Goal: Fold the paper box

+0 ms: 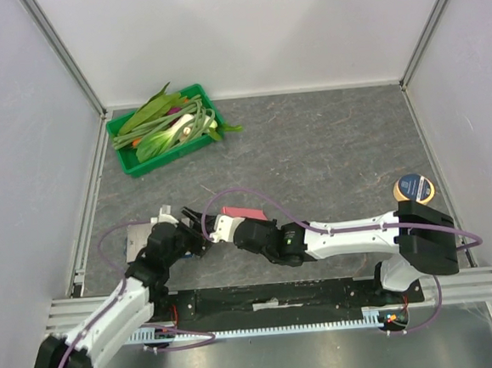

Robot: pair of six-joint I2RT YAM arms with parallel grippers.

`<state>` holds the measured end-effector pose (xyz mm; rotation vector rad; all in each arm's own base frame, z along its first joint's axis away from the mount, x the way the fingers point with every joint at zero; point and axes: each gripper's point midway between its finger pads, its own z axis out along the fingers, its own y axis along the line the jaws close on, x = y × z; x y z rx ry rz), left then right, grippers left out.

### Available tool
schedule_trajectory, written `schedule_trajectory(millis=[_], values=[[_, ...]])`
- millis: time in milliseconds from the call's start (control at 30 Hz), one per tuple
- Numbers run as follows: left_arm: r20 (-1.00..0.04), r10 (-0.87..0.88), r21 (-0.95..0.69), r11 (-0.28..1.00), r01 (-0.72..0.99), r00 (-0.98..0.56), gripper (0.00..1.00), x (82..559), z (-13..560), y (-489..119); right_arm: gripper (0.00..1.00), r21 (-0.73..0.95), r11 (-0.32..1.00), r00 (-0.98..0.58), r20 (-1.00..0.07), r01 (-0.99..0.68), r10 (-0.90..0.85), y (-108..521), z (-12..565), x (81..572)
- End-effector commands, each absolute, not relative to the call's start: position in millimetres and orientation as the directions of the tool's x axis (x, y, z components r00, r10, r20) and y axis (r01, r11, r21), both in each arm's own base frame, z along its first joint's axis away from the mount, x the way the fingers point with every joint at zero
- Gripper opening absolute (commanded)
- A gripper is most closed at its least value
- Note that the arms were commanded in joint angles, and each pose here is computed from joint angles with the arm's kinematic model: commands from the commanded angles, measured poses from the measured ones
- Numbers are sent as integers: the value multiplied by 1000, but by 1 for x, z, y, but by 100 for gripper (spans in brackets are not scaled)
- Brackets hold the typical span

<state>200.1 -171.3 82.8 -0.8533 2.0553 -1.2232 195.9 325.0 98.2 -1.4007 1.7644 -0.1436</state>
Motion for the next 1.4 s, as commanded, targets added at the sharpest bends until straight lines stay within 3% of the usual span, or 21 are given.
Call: schedule_trajectory(millis=[0, 300, 700, 967, 1167, 1367], values=[[-122, -708, -942, 304, -143, -695, 99, 211, 114, -201, 9, -518, 358, -3, -566, -776, -825, 331, 95, 188], [-115, -659, -955, 280, -101, -744, 99, 217, 112, -218, 8, -513, 348, -5, -557, -785, -830, 333, 88, 187], [-92, -789, -952, 249, -179, -608, 99, 210, 116, -182, 8, -509, 351, -2, -566, -786, -825, 331, 89, 187], [-33, -725, -900, 321, -295, -689, 99, 217, 111, -203, 6, -508, 348, 1, -567, -788, -824, 332, 90, 186], [-75, -690, -935, 299, -190, -720, 99, 229, 125, -216, 5, -502, 342, 3, -566, -794, -824, 333, 88, 185], [-17, -622, -938, 280, -203, -782, 98, 226, 115, -233, 6, -500, 343, 5, -572, -795, -821, 336, 90, 185]])
